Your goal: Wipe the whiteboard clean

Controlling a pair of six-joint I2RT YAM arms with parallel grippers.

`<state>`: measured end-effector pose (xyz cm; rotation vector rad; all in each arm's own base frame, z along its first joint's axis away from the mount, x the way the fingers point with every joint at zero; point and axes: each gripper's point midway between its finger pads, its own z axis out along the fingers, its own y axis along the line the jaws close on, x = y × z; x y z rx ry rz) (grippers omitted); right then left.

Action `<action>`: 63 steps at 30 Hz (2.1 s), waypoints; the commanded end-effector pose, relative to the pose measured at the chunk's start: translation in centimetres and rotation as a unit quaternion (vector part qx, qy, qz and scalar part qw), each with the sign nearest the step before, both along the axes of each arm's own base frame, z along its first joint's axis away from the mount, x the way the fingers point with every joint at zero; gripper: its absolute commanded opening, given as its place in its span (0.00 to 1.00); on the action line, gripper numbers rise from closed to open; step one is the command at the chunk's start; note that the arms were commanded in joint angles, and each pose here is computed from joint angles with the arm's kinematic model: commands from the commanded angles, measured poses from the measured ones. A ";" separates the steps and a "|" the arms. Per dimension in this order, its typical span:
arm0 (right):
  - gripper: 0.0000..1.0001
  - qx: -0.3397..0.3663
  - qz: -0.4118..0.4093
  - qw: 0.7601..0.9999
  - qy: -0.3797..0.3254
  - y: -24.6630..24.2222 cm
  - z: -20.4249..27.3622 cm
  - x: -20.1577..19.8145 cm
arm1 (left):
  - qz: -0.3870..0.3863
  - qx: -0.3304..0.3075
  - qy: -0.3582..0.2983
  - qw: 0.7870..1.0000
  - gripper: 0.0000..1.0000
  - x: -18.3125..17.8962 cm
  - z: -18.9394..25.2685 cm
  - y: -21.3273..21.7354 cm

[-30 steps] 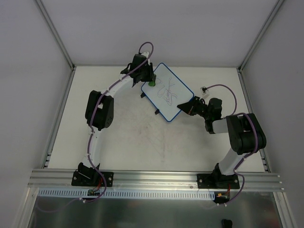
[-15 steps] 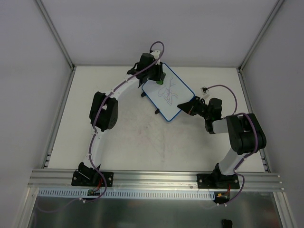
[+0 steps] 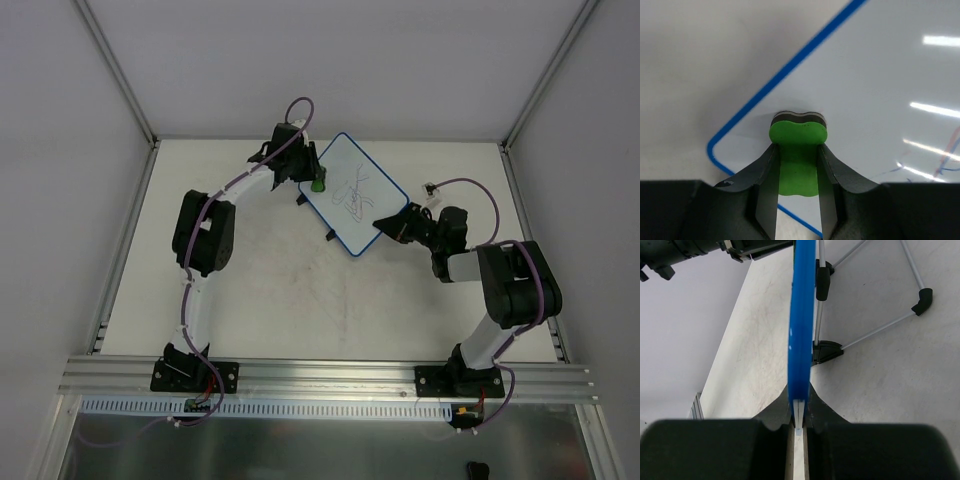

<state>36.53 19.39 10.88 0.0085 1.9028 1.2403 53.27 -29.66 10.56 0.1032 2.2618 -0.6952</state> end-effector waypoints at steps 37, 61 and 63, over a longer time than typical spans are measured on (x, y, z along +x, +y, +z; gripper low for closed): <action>0.00 -0.005 0.055 0.993 -0.101 1.5 4.0 -1.4 | 0.006 0.019 0.029 0.999 0.00 -0.8 -2.0 -0.4; 0.00 -0.006 0.056 0.994 -0.094 1.6 3.7 -1.1 | -0.303 0.051 -0.105 0.946 0.00 -10.0 1.2 -14.8; 0.00 -0.005 0.055 0.994 -0.094 1.6 3.7 -1.2 | -0.309 0.101 -0.145 0.935 0.00 -10.1 1.2 -14.9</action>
